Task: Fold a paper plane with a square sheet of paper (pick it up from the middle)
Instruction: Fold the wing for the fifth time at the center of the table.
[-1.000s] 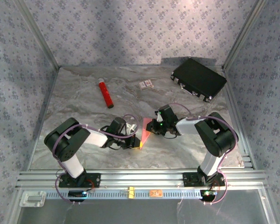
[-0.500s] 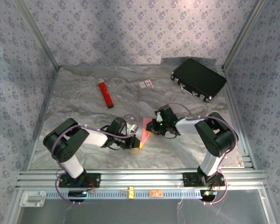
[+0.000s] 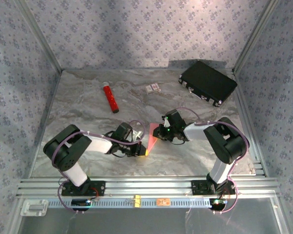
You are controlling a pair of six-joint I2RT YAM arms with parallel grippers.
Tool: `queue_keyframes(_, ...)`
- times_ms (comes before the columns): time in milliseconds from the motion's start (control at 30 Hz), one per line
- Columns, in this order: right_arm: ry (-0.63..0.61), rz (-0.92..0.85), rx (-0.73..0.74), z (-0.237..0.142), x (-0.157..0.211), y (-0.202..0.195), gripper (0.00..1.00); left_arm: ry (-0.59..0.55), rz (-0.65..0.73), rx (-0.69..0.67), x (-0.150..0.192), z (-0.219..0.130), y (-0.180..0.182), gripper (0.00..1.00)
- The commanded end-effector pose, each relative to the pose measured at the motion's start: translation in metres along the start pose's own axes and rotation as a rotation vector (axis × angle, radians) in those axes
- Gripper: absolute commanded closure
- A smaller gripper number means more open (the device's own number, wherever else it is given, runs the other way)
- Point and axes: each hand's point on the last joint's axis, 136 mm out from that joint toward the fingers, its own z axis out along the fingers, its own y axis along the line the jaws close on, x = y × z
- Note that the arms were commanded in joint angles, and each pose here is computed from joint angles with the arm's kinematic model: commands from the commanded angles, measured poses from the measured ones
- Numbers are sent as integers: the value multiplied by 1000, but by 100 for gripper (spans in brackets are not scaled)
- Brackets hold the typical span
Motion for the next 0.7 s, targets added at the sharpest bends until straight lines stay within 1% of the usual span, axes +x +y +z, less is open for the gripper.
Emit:
queue_keyframes(0,54,76,232,7,27,-64,86,170,-108,-85,53,-1,27,98)
queue_keyframes(33,53,76,232,7,27,-64,87,171,-105,-86,54,-2,26,100)
queue_keyframes(133,54,73,231,7,28,-63,87,143,-94,-75,49,-5,21,100)
queue_keyframes(367,51,75,229,6,27,-62,87,0,-43,-50,24,-25,-6,95)
queue_keyframes(533,47,71,226,4,26,-59,87,-95,-17,0,-3,-38,-30,94)
queue_keyframes(667,49,69,226,5,27,-59,87,-132,10,51,-31,-36,-55,95)
